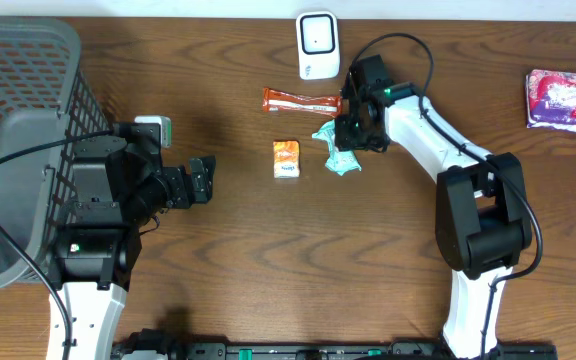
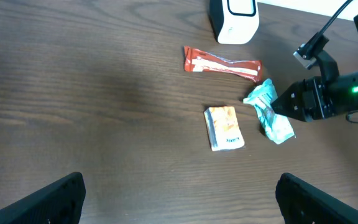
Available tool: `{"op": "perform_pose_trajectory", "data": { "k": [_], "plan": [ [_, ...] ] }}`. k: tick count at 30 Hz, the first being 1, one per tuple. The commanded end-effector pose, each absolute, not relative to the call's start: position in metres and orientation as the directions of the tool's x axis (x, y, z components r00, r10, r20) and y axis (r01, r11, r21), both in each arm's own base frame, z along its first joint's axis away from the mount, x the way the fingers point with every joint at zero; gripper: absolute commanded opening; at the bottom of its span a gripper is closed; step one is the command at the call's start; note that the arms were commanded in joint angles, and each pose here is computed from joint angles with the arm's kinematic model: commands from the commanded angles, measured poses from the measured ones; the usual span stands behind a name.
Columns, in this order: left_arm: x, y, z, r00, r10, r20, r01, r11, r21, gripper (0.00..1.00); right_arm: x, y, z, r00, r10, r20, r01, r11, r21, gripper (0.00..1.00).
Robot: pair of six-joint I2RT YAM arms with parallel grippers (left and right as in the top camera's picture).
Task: Scan the item barcode
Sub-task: 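Lift the green wipes pack toward the scanner with the right gripper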
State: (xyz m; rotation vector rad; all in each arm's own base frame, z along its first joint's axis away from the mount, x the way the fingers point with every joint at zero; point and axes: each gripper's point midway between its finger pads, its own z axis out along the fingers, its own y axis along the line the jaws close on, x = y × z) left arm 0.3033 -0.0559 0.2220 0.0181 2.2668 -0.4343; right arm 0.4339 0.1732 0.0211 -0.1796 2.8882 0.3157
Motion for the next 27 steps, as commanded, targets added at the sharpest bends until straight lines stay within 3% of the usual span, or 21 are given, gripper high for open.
{"op": "perform_pose_trajectory", "data": {
  "k": [1,6,10,12,27],
  "plan": [
    [0.303,-0.056,0.219,-0.675,-0.116,-0.728,0.159,0.941,-0.298,0.97,0.416,0.183,0.003,-0.973,-0.114,-0.202,-0.158,0.963,0.216,0.45],
    [0.303,-0.056,0.219,-0.675,-0.116,-0.728,0.159,0.941,-0.298,0.97,0.415,0.187,0.002,-0.970,-0.123,-0.207,-0.169,0.961,0.217,0.37],
    [0.303,-0.056,0.219,-0.675,-0.116,-0.728,0.159,0.941,-0.298,0.97,0.415,0.188,0.003,-0.970,-0.125,-0.210,-0.171,0.961,0.218,0.09],
    [0.303,-0.056,0.219,-0.675,-0.116,-0.728,0.159,0.941,-0.298,0.97,0.418,0.189,0.006,-0.968,-0.124,-0.219,-0.172,0.960,0.220,0.01],
    [0.303,-0.056,0.219,-0.675,-0.116,-0.728,0.159,0.941,-0.298,0.97,0.477,0.210,0.094,-0.917,-0.074,-0.392,-0.189,0.946,0.262,0.01]
  ]
}}
